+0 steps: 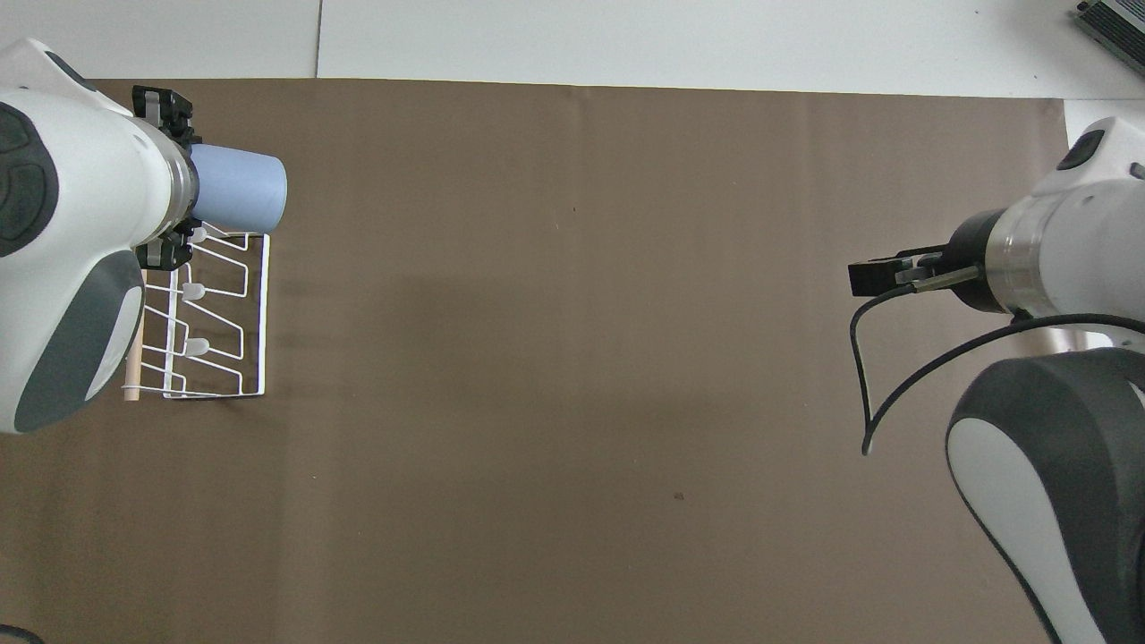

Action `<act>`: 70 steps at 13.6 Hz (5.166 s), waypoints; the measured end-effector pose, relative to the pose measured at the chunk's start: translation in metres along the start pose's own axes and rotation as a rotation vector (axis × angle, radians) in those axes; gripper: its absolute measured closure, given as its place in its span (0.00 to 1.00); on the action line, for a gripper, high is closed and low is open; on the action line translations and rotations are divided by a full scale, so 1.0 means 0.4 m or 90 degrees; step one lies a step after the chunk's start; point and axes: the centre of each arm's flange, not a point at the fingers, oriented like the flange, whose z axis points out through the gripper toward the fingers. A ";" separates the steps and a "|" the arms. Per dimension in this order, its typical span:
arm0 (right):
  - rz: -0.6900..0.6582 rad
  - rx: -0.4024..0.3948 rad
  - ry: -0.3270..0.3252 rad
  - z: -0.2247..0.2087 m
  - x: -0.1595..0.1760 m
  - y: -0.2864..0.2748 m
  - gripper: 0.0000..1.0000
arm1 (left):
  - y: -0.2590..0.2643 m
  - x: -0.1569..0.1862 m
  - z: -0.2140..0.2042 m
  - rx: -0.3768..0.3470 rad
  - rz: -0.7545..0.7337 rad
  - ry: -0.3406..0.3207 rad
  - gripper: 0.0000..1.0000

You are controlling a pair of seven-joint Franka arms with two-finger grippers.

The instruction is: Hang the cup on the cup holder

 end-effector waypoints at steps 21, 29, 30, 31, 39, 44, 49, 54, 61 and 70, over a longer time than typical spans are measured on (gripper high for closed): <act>0.141 0.000 -0.127 -0.058 -0.049 0.281 0.00 | -0.088 0.057 0.334 0.043 0.137 0.153 0.23; 0.136 0.001 -0.125 -0.082 -0.047 0.269 0.00 | -0.095 0.051 0.335 0.044 0.142 0.154 0.00; 0.136 0.001 -0.126 -0.081 -0.048 0.269 0.00 | -0.094 0.047 0.329 0.042 0.144 0.153 0.00; 0.136 0.001 -0.126 -0.081 -0.048 0.269 0.00 | -0.089 0.043 0.317 0.036 0.147 0.153 0.00; 0.137 0.002 -0.114 -0.116 -0.065 0.268 0.00 | -0.054 -0.024 0.104 0.026 0.252 0.003 0.00; 0.136 0.003 -0.122 -0.103 -0.069 0.267 0.00 | -0.107 0.022 -0.013 0.064 0.489 -0.108 0.00; 0.156 0.001 -0.122 -0.103 -0.069 0.267 0.00 | -0.130 0.107 -0.044 0.053 0.724 -0.226 0.00; 0.172 0.000 -0.128 -0.093 -0.071 0.266 0.00 | -0.118 0.279 -0.101 -0.002 0.865 -0.305 0.00; 0.124 0.011 -0.127 -0.092 -0.073 0.269 0.00 | -0.103 0.284 -0.168 -0.004 0.953 -0.349 0.00; 0.120 0.012 -0.128 -0.092 -0.071 0.262 0.00 | -0.113 0.293 -0.194 0.005 0.960 -0.374 0.00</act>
